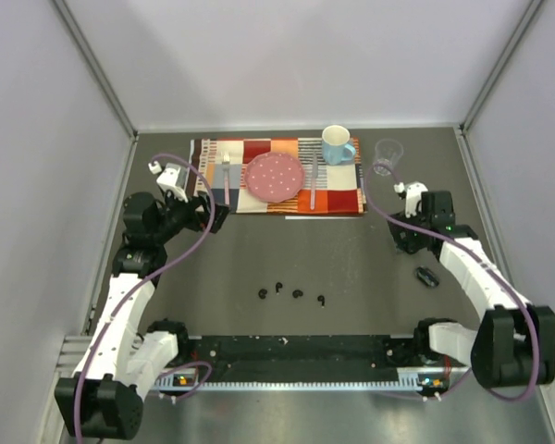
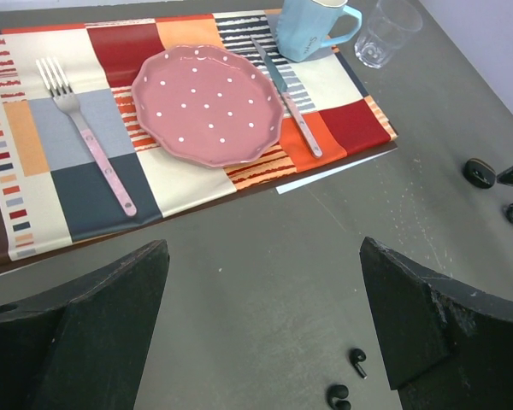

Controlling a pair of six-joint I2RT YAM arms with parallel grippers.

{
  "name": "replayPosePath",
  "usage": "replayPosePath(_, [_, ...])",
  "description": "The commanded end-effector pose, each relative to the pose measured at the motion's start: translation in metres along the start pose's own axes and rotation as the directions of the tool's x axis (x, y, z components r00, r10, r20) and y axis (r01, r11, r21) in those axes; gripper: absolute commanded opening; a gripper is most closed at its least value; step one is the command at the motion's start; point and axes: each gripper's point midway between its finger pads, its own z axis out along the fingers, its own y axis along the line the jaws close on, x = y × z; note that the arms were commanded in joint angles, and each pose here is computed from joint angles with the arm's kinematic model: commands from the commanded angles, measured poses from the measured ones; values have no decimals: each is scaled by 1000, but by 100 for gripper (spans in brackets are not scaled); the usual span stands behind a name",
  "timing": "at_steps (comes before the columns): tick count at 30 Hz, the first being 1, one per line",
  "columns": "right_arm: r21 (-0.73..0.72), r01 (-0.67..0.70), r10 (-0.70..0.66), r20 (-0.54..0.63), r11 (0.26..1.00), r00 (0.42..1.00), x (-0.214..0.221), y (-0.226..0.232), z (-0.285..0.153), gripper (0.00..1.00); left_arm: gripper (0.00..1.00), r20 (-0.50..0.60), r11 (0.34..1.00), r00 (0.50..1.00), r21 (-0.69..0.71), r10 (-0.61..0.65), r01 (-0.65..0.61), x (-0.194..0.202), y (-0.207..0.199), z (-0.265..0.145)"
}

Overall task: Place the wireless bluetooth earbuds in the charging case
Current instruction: Pick up the charging case at the center of the board.

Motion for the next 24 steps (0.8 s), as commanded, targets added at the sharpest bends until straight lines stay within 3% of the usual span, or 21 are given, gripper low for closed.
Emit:
replayPosePath(1, [-30, 40, -40, -11, 999, 999, -14, -7, 11, 85, 99, 65, 997, 996, 49, 57, -60, -22, -11, 0])
replayPosePath(9, [-45, 51, -50, 35, 998, 998, -9, -19, 8, 85, 99, 66, 996, 996, 52, 64, -67, -23, -12, 0])
replayPosePath(24, [-72, 13, -13, 1, 997, 1000, -2, -19, 22, 68, 99, 72, 996, 995, 49, 64, -68, -19, -14, -2])
